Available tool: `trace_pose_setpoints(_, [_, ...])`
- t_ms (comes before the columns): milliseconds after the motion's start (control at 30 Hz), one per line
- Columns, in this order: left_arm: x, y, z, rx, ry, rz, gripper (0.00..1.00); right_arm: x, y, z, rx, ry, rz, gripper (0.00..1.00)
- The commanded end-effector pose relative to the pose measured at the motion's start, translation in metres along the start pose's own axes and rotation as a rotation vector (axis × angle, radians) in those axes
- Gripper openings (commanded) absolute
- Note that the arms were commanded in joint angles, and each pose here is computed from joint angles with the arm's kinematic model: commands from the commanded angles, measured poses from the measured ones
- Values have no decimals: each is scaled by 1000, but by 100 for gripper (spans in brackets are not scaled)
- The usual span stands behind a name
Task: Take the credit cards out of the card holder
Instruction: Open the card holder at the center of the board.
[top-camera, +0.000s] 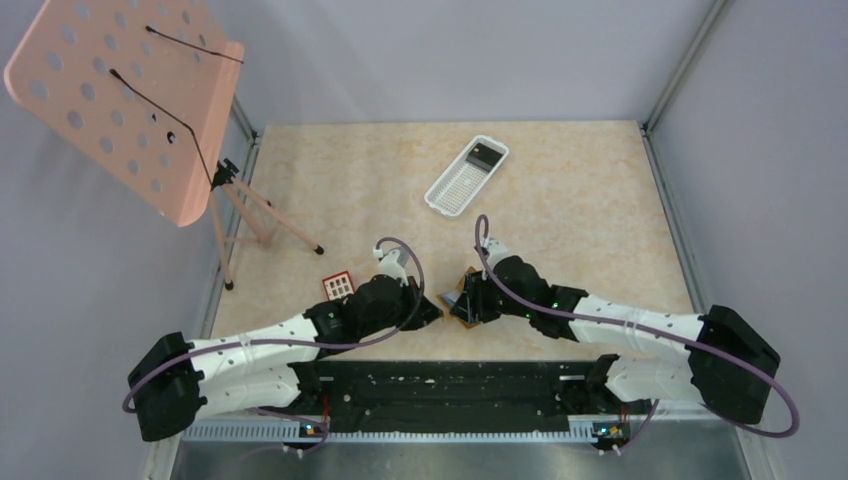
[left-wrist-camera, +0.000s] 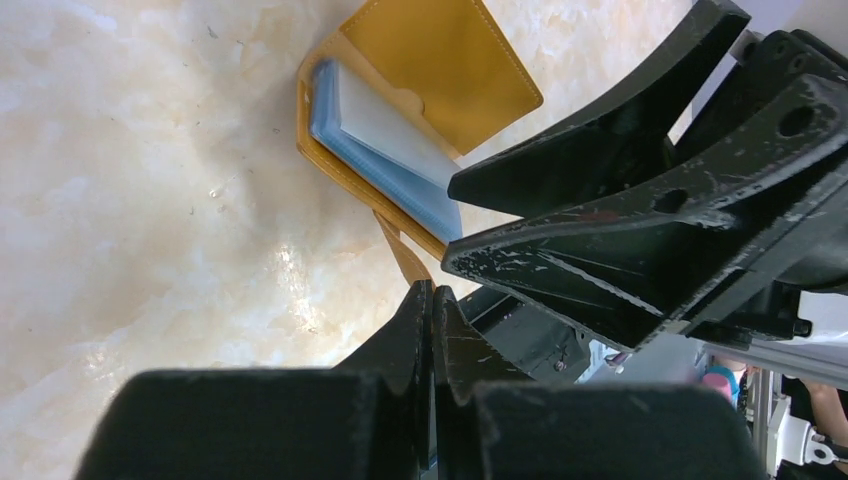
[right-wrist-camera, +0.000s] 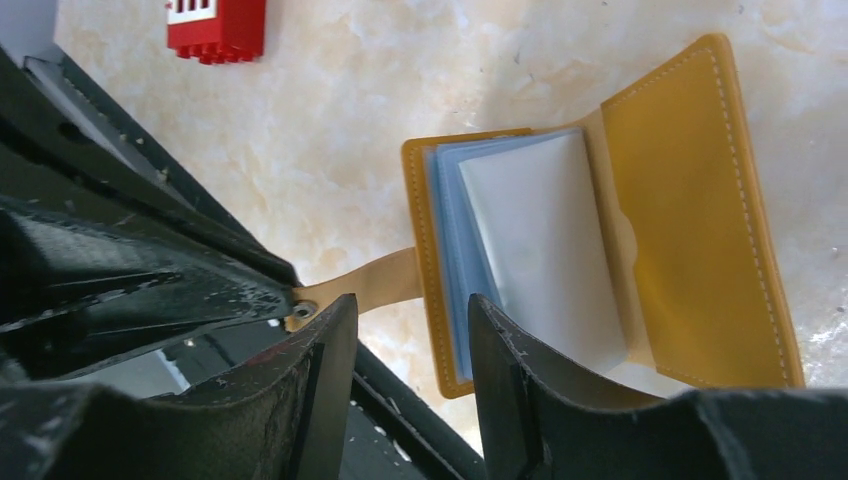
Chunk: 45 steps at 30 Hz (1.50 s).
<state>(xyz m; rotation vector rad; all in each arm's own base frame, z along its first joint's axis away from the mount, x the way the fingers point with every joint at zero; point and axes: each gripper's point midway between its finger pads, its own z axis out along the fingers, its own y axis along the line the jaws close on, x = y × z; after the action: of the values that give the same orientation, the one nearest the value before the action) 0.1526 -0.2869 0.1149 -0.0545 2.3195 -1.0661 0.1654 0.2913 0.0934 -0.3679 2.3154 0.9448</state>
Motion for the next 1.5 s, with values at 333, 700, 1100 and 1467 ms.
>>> trace_pose_setpoints(333, [2,11,-4,-3,-24,-22,0,12,-42,18,177,-1,-56,45])
trace_pose_setpoints(700, [10,33,-1,-75,-11,-23,0,18,-49,25,183,2,-76,57])
trace_pose_setpoints(1100, [9,33,-1,-75,-17,-18,0,22,-51,33,207,22,-118,67])
trace_pose_setpoints(1467, [9,39,-2,-98,-22,-9,0,22,-62,30,283,16,-148,60])
